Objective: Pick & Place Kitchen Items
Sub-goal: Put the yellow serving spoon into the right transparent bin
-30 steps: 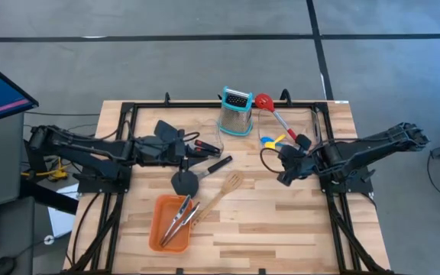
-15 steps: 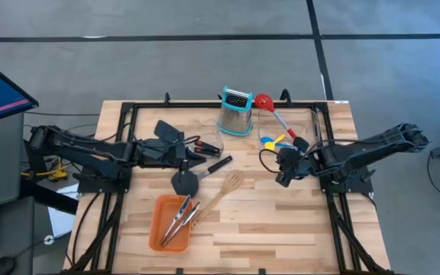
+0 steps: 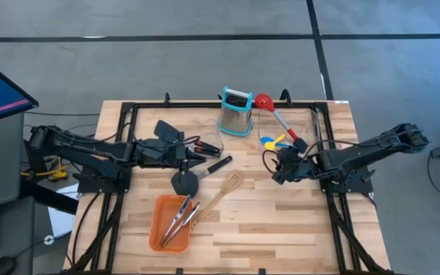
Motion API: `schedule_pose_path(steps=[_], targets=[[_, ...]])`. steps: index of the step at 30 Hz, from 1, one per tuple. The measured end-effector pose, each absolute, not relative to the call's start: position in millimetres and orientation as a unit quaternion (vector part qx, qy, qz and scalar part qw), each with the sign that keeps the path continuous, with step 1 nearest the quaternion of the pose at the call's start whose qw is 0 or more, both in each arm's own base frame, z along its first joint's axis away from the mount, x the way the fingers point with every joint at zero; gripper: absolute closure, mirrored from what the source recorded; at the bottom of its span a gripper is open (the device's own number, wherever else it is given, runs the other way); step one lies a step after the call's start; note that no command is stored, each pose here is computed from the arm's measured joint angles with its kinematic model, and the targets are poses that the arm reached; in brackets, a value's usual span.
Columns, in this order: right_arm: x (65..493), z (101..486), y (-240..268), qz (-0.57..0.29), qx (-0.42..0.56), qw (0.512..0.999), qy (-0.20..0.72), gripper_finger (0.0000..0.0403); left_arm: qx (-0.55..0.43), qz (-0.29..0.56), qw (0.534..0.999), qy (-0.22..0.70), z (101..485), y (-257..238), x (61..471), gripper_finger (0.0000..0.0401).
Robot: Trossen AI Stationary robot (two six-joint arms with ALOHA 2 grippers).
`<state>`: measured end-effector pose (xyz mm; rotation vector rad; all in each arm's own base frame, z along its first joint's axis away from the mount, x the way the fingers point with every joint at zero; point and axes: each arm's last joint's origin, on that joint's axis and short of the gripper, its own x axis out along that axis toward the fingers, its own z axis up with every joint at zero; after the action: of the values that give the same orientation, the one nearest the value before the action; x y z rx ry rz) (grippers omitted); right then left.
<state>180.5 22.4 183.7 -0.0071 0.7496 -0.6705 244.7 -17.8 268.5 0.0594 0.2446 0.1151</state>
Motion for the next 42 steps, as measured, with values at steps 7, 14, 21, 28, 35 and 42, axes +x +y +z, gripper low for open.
schedule_pose_path(steps=[7, 14, 21, 28, 35, 42], targets=[[185, 187, 16, -0.349, -0.033, 0.877, 0.328, 0.0242, 0.030, 0.056, 0.991, 0.122, 269, -18, 245, 0.0384], [186, 187, 7, -0.353, -0.063, 0.868, 0.343, 0.0217, 0.029, 0.056, 0.991, 0.122, 269, -18, 245, 0.0384], [187, 186, 9, -0.308, -0.061, 0.876, 0.367, 0.0152, 0.030, 0.056, 0.991, 0.122, 269, -18, 245, 0.0384], [192, 179, 8, -0.320, -0.077, 0.866, 0.377, 0.0144, 0.030, 0.056, 0.991, 0.121, 269, -18, 245, 0.0384], [205, 161, 0, -0.345, -0.085, 0.847, 0.396, 0.0148, 0.030, 0.058, 0.991, 0.120, 269, -18, 245, 0.0384], [209, 158, -3, -0.360, -0.094, 0.840, 0.394, 0.0163, 0.030, 0.058, 0.991, 0.120, 269, -18, 245, 0.0384]])
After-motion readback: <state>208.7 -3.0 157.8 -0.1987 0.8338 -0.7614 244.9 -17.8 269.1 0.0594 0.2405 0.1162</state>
